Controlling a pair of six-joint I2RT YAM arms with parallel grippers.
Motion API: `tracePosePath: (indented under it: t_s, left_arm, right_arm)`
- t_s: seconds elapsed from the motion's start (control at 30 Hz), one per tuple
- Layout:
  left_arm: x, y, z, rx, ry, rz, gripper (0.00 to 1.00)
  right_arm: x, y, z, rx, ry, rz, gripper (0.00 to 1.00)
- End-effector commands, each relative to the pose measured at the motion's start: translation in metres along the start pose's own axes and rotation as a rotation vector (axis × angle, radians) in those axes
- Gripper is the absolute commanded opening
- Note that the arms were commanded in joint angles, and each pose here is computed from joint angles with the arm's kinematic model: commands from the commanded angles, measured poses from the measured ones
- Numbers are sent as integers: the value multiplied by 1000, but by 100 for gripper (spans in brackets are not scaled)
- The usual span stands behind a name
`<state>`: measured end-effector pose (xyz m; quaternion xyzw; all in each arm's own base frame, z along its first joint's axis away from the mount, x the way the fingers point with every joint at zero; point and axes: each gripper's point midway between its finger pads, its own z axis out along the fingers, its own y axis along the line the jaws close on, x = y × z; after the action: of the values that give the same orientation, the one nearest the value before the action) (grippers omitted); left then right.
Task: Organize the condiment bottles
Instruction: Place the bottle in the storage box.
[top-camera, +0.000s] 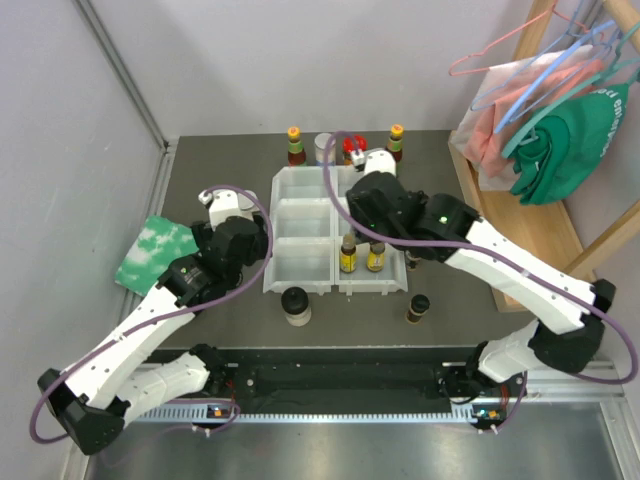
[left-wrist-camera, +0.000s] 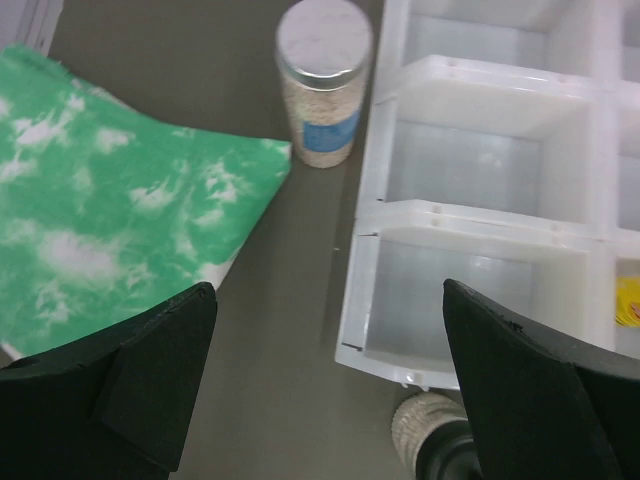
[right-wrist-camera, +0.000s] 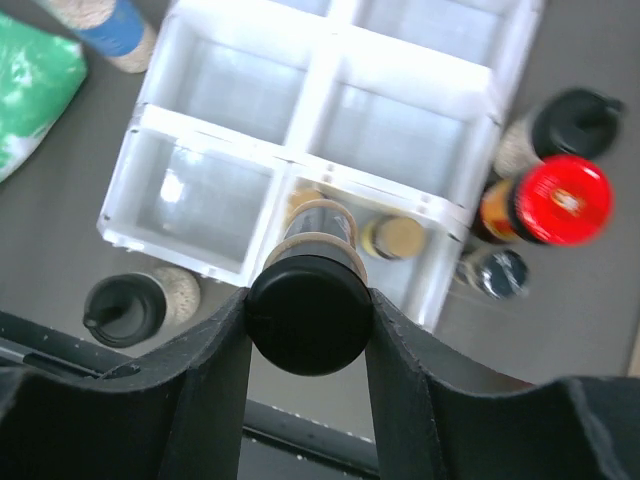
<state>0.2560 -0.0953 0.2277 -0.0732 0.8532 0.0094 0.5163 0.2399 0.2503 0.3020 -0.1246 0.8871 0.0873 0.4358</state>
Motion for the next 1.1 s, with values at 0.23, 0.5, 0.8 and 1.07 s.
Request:
tracePosePath:
  t_s: [0.23, 0.5, 0.8, 1.07]
  left_arm:
    - [-9, 42, 10, -47, -3, -177, 99]
    - [-9, 56, 8, -83, -53, -189, 99]
    - [-9, 56, 8, -80, -53, -186, 99]
    - [-8, 55, 8, -74, -48, -181, 99]
  right_arm:
    - [-7, 96, 56, -199, 21, -122, 0]
    - [27, 123, 95, -232, 120, -140, 0]
    - [72, 131, 138, -184, 234, -158, 0]
    - [100, 127, 155, -144, 285, -134, 0]
